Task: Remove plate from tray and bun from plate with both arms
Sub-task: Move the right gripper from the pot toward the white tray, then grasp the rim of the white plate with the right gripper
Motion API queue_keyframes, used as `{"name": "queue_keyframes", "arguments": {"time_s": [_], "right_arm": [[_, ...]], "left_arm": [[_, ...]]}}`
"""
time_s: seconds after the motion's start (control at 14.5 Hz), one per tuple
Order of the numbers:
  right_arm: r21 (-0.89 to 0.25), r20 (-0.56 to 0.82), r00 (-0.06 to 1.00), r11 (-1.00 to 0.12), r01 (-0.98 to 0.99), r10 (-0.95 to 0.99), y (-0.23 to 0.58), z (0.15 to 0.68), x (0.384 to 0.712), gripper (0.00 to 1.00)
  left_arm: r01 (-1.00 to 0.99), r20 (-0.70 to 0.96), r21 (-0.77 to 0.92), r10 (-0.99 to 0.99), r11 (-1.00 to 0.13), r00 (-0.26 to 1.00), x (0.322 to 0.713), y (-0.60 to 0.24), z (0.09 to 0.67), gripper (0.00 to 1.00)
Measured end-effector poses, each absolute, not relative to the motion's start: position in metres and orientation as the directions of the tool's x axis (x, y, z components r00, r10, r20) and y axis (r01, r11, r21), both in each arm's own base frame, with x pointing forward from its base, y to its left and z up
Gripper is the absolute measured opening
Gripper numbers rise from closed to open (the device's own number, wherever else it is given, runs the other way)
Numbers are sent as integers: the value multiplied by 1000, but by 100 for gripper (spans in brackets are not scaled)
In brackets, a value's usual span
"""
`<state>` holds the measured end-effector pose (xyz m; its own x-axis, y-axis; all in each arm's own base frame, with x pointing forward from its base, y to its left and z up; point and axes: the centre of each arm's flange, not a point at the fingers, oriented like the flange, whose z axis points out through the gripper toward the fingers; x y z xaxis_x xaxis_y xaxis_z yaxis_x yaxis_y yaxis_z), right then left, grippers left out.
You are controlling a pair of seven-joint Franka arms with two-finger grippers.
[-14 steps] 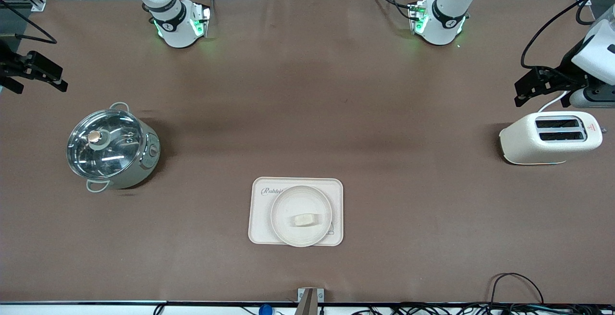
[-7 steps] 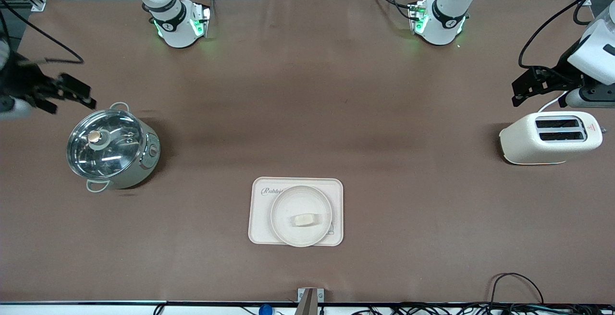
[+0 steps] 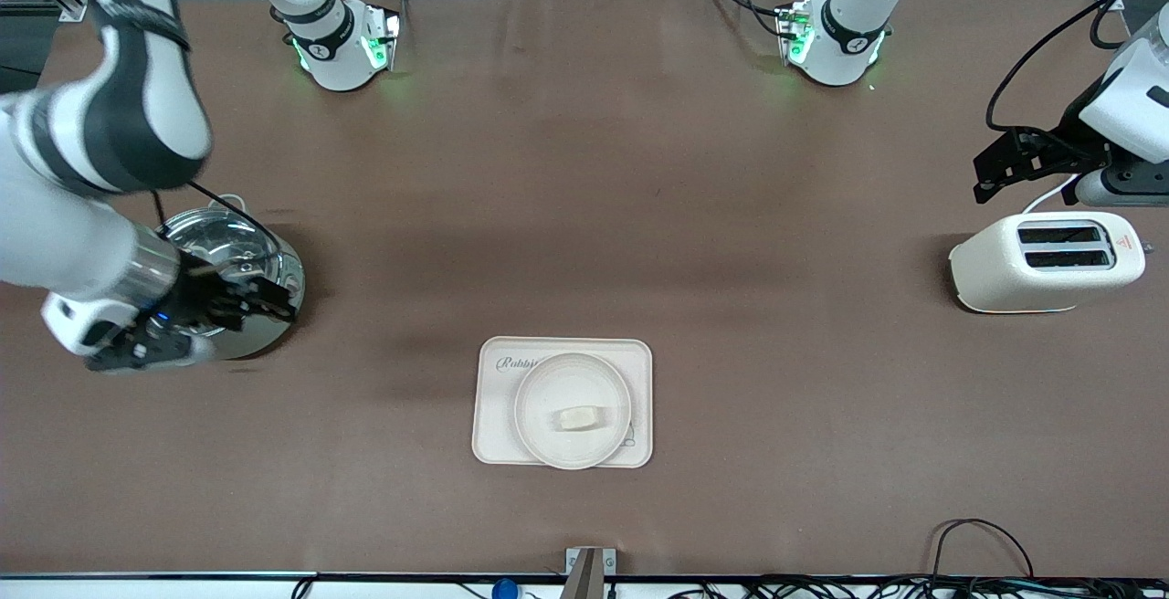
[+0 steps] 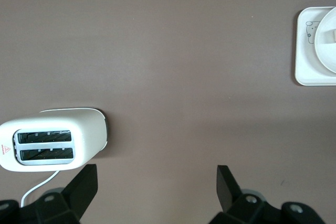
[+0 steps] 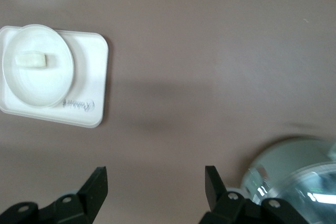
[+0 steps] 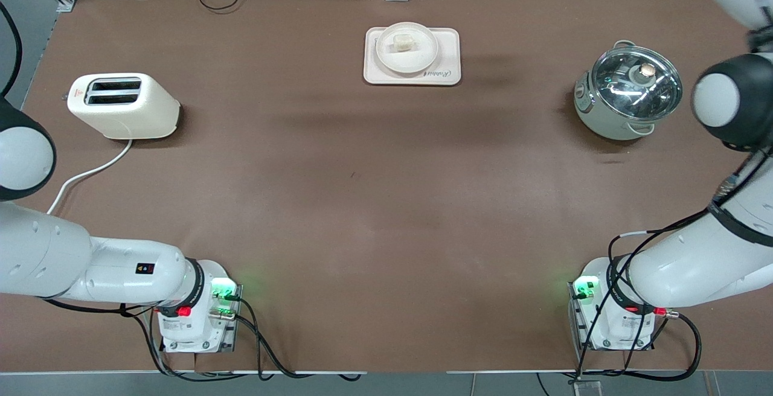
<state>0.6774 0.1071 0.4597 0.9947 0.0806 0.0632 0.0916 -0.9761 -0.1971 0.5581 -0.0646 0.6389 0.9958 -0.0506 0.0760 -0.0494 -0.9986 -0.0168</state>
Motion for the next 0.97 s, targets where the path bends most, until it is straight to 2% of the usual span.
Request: {"name": "queue_keyframes", "arguments": {"time_s": [0.48,0.55,0.76,0.97], "right_arm": [[-233,141,988,-972,-26,-61,208,351,727,72],[-253,145,987,-967,-36,-75,221,337,728,69],[-343,127,984,-936,-76,-126,252,289,728,68],[-380,103,985,-921,-88,-137,272,256,725,62]], "left_arm": [[-48,73,-17,-49,-999,996,559,-64,637,100],[-48,73,-17,-49,-999,996,559,-64,637,100],[-48,72,-17,-49,-999,996,559,-64,637,100],[-47,72,-17,-48,-999,996,559,-63,637,100]]}}
